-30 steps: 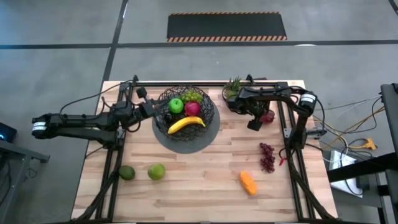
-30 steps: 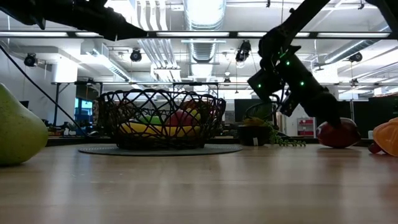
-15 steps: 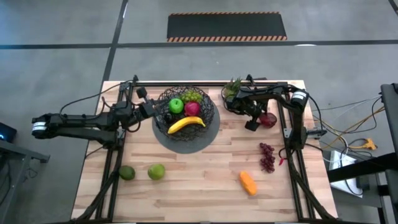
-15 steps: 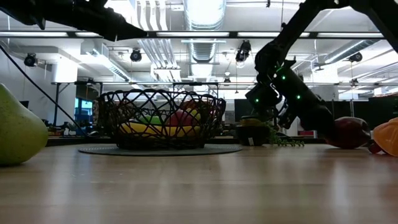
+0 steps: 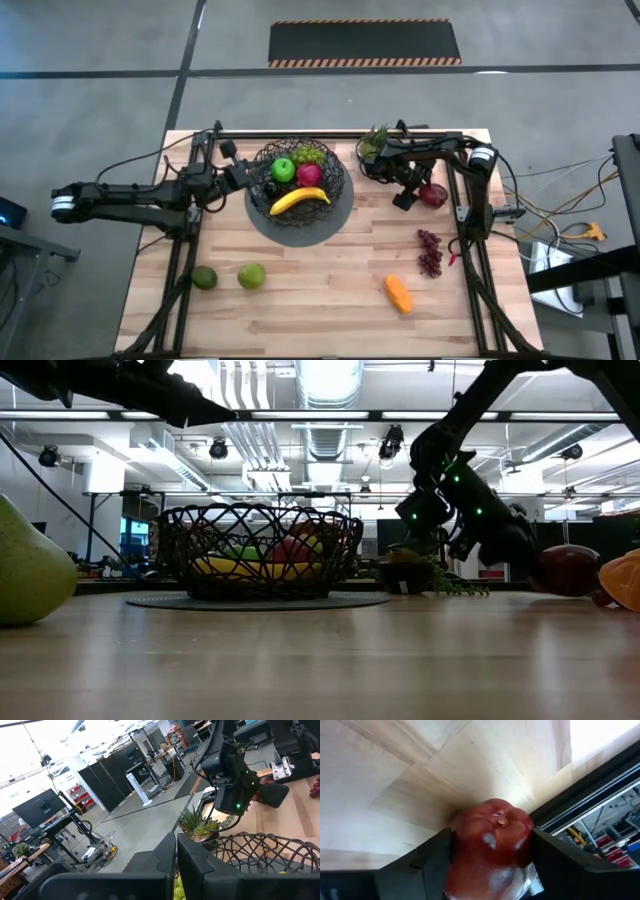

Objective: Build produce basket
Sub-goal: Put the red apple into the black wire basket

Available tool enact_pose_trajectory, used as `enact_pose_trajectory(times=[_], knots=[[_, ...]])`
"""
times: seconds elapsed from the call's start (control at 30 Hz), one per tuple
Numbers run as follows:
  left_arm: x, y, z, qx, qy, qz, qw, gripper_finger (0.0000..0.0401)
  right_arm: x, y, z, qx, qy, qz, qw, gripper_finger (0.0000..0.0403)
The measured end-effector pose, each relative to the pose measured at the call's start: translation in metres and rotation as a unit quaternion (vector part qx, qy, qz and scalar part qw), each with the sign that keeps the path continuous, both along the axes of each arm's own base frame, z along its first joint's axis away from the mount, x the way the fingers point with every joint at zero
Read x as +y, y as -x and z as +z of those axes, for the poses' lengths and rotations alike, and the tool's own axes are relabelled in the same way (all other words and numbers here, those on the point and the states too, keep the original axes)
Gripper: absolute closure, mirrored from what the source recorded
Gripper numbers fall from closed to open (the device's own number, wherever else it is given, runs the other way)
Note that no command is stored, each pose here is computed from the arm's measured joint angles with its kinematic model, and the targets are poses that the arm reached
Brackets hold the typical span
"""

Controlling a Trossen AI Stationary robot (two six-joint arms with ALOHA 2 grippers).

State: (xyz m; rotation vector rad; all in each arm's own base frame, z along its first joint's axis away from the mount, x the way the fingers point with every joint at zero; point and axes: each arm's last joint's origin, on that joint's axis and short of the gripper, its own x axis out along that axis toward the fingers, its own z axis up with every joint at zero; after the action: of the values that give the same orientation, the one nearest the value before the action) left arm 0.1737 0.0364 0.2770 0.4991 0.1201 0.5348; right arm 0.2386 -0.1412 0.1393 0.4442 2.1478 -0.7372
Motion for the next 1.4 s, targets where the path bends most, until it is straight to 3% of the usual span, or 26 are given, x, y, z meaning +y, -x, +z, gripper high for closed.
enact_pose_trajectory(times=[0.13,0.3,0.4,0.5,0.77,0.93,1.13,1.23,1.33,1.4], knots=[[0.0,0.0,0.0,0.0,0.0,0.0,1.0,0.0401,0.001,-0.006,0.014,-0.053,-0.002,-0.025,0.998,0.0175],[0.0,0.0,0.0,0.0,0.0,0.0,1.0,0.0401,0.004,-0.021,0.044,-0.175,0.021,-0.052,0.983,0.0168],[0.0,0.0,0.0,0.0,0.0,0.0,1.0,0.0401,0.01,-0.031,0.068,-0.262,0.038,-0.051,0.963,0.0169],[0.0,0.0,0.0,0.0,0.0,0.0,1.0,0.0401,0.017,-0.039,0.096,-0.369,0.046,-0.053,0.927,0.0171],[0.0,0.0,0.0,0.001,0.0,0.0,1.0,0.0401,0.033,-0.046,0.157,-0.604,0.091,-0.02,0.791,0.0172],[0.0,0.0,0.0,0.002,0.0,0.0,1.0,0.0401,0.036,-0.054,0.174,-0.726,0.124,0.0,0.676,0.0172],[-0.002,0.0,0.008,-0.044,-0.001,-0.005,0.999,0.0401,0.037,-0.079,0.153,-0.847,0.125,-0.03,0.515,0.0172],[-0.003,0.0,0.009,-0.049,-0.001,-0.009,0.999,0.0401,0.037,-0.1,0.129,-0.886,0.114,-0.046,0.447,0.0172],[-0.004,0.0,0.009,-0.051,-0.002,-0.011,0.999,0.0401,0.036,-0.122,0.108,-0.908,0.102,-0.057,0.402,0.0172],[-0.004,0.001,0.01,-0.052,-0.002,-0.011,0.999,0.0401,0.033,-0.139,0.097,-0.91,0.097,-0.068,0.398,0.0172]])
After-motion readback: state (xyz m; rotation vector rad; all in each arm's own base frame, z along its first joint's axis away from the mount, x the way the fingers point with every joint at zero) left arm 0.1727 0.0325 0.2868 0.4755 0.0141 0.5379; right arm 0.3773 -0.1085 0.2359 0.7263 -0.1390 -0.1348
